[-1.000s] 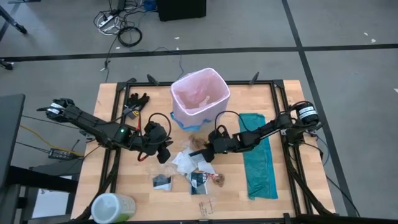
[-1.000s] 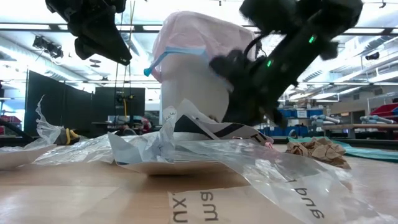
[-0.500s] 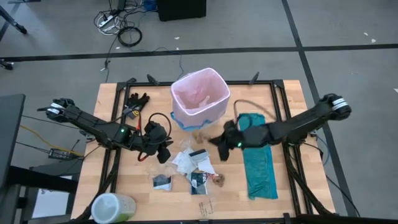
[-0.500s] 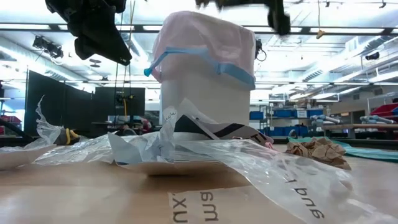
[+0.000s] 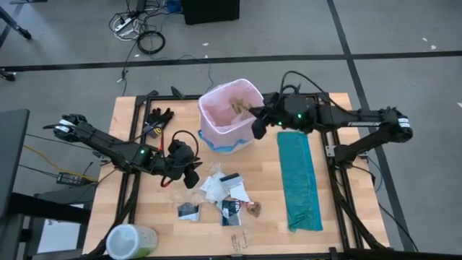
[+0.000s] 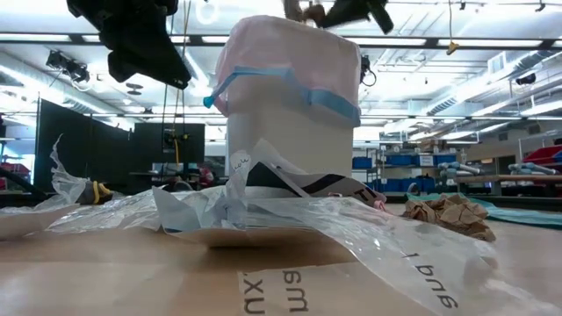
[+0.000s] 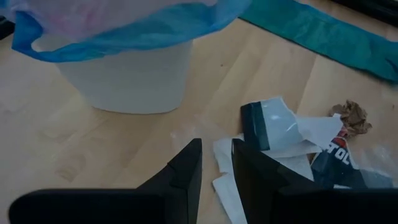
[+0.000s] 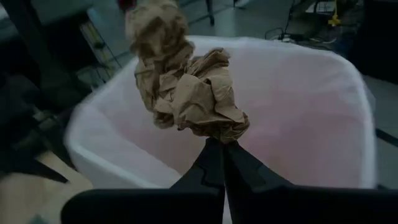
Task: Place trash/remove bag and relplace
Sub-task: Put the brown paper into the white trash bin
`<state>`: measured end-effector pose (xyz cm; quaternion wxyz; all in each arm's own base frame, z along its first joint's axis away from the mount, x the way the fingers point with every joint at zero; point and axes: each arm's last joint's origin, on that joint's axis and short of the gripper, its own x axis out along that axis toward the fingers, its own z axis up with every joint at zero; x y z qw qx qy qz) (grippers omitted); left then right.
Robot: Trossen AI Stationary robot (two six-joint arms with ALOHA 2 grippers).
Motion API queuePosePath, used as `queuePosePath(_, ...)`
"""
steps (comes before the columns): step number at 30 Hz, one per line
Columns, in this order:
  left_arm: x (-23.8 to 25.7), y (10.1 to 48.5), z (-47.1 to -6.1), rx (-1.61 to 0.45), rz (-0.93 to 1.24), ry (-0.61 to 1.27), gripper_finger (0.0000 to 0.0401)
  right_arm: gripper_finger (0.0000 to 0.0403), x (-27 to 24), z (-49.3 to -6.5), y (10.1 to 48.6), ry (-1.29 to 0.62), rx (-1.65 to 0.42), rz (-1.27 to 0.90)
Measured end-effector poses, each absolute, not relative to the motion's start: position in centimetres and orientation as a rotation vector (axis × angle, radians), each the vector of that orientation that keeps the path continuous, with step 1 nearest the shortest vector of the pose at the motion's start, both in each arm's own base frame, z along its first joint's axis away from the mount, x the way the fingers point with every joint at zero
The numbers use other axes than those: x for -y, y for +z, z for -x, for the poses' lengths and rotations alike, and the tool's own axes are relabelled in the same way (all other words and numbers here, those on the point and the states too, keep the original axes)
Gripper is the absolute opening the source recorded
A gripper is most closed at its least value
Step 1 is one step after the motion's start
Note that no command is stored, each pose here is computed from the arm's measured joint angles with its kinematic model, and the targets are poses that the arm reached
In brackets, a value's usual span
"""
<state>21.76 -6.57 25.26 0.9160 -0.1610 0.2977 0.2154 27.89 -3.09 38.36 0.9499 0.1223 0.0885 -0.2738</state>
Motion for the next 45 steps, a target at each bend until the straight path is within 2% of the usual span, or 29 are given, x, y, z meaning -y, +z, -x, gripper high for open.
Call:
queuePosePath(4,6.6,25.3,-21.8,-0.601,0.339,0.440,0.0096,0.0034,4.1,-27.7,38.4,-0.530,-0.203,-0.198)
queuePosePath(11,6.6,25.4,-21.9,-0.593,0.346,0.438,0.0096,0.0188,3.9,-27.7,39.0,-0.504,-0.160,-0.179)
queuePosePath(15,6.6,25.3,-21.8,-0.613,0.327,0.438,0.0096,0.0243,1.7,-27.8,39.5,-0.306,-0.132,-0.269)
queuePosePath(17,6.6,25.2,-21.7,-0.631,0.323,0.430,0.0096,0.0249,-0.4,-27.8,39.1,-0.186,-0.188,-0.310)
queuePosePath(20,6.6,24.8,-21.4,-0.695,0.302,0.407,0.0096,0.0241,-3.9,-27.8,37.0,-0.099,-0.383,-0.315)
queuePosePath(25,6.5,24.6,-21.1,-0.737,0.282,0.413,0.0096,0.0226,-9.1,-27.6,32.7,-0.111,-0.687,-0.294)
queuePosePath(30,6.6,24.7,-21.2,-0.718,0.293,0.407,0.0096,0.0235,-13.3,-29.1,27.8,-0.153,-0.851,-0.226)
queuePosePath(33,6.6,24.7,-21.2,-0.716,0.296,0.406,0.0096,0.0249,-14.9,-30.3,25.8,-0.153,-0.856,-0.279)
queuePosePath(36,6.6,24.7,-21.2,-0.727,0.306,0.391,0.0096,0.0260,-15.3,-30.8,26.1,-0.132,-0.802,-0.316)
queuePosePath(41,6.7,24.7,-21.2,-0.736,0.310,0.377,0.0096,0.0265,-16.7,-29.7,25.4,-0.122,-0.834,-0.346)
queuePosePath(45,6.7,24.6,-21.2,-0.743,0.313,0.365,0.0096,0.0263,-17.9,-28.2,23.0,-0.138,-0.870,-0.427)
